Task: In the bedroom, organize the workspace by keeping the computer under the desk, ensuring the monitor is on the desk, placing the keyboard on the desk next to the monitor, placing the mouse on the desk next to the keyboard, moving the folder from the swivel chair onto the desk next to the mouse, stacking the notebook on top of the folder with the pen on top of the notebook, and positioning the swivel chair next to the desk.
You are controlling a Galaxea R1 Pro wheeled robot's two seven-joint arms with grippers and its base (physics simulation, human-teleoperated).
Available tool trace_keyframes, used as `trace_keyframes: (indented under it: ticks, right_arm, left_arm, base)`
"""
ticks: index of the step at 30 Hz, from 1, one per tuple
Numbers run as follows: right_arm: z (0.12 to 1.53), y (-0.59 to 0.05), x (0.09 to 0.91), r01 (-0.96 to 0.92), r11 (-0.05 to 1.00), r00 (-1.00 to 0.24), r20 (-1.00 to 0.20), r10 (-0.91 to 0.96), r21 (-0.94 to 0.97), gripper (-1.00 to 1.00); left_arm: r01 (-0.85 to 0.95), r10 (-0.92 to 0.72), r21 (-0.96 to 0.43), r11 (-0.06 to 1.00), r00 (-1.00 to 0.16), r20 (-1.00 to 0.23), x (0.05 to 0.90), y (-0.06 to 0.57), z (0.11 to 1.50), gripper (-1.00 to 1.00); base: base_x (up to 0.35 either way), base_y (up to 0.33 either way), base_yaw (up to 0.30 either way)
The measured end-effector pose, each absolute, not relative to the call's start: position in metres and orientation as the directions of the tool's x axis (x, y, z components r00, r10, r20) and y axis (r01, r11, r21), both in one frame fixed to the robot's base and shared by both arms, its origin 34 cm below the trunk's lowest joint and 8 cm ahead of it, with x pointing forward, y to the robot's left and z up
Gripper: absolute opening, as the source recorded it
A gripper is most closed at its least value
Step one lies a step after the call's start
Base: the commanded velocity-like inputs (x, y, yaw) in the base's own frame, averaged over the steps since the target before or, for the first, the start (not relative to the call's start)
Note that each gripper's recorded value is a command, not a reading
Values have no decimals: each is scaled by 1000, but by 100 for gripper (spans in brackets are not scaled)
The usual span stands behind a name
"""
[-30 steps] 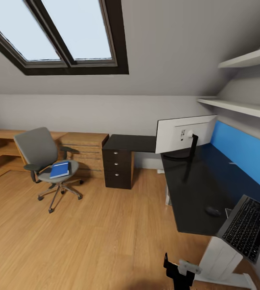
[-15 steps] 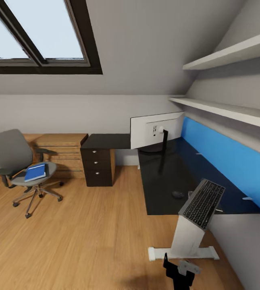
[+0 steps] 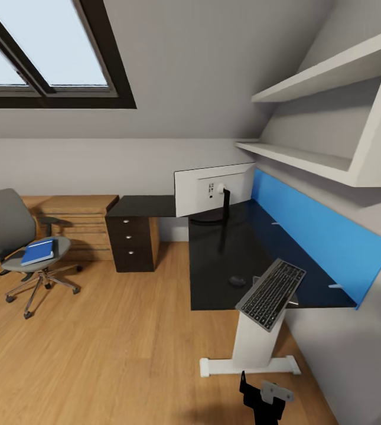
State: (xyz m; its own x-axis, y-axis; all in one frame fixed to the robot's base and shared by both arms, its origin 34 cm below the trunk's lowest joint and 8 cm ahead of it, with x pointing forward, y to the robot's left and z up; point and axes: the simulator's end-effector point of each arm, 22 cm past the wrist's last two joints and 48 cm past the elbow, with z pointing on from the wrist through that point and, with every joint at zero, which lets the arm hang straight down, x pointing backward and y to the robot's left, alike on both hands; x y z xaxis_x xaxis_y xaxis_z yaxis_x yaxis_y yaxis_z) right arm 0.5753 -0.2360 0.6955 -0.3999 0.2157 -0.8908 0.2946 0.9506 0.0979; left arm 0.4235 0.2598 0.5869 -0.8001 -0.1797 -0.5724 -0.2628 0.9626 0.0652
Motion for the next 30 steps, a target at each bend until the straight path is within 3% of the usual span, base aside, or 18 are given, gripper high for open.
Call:
trace_keyframes:
  ticks: [14, 18, 30]
  right_arm:
    - [697, -248, 577, 311, 946, -391, -895, 213, 90, 100]
    - [714, -315, 593, 434, 896, -318, -915, 249, 92, 100]
    - [708, -427, 583, 626, 775, -331, -868, 369, 91, 100]
  left_arm:
    - [-280, -184, 81, 957, -795, -578, 424, 274, 588, 100]
    - [-281, -183, 84, 956, -795, -579, 424, 277, 588, 100]
    - [-282, -183, 85, 956, -794, -579, 424, 278, 588, 100]
  base:
    - [0, -19, 0]
    - [0, 0, 0]
    - [0, 0, 0]
